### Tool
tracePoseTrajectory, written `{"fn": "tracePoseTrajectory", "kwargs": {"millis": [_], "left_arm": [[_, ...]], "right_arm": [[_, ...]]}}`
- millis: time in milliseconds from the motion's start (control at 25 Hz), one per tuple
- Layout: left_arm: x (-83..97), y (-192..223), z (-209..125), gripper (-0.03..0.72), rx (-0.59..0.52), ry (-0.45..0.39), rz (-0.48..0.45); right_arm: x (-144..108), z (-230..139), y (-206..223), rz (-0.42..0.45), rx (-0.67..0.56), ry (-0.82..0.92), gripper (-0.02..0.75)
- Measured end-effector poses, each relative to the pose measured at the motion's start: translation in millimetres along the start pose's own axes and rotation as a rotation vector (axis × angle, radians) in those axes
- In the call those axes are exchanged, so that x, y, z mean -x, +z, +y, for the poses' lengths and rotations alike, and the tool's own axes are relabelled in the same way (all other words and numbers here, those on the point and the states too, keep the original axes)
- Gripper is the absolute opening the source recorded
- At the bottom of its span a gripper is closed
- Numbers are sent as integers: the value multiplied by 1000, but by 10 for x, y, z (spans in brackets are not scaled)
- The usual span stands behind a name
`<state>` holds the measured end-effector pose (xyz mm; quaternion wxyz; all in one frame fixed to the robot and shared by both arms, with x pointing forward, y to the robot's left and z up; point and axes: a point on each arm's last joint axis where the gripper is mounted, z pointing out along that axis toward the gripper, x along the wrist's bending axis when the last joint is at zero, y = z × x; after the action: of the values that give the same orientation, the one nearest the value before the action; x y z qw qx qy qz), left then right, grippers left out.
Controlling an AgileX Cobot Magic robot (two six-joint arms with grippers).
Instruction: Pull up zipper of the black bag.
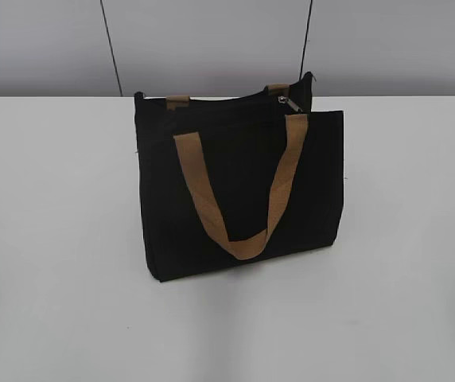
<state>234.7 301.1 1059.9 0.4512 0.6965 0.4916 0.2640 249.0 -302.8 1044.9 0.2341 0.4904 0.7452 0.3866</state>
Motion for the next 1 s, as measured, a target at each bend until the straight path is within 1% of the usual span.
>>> {"fn": "tracePoseTrajectory", "kwargs": {"millis": [240, 480, 640, 840, 1000], "left_arm": [[0, 0, 0, 333, 0, 0, 0], [0, 0, 0, 324, 1, -3, 6], [2, 0, 0, 314, 4, -23, 46], [7, 1, 0, 288, 13, -78, 152], [12, -4, -4, 262, 25, -115, 227]], "right_arm": [[0, 1, 0, 0, 1, 0, 433], [1, 0, -1, -10, 1, 8, 433], [9, -4, -7, -91, 4, 67, 433], [19, -10, -16, -206, 9, 151, 433], [24, -15, -23, -280, 11, 205, 433]]}}
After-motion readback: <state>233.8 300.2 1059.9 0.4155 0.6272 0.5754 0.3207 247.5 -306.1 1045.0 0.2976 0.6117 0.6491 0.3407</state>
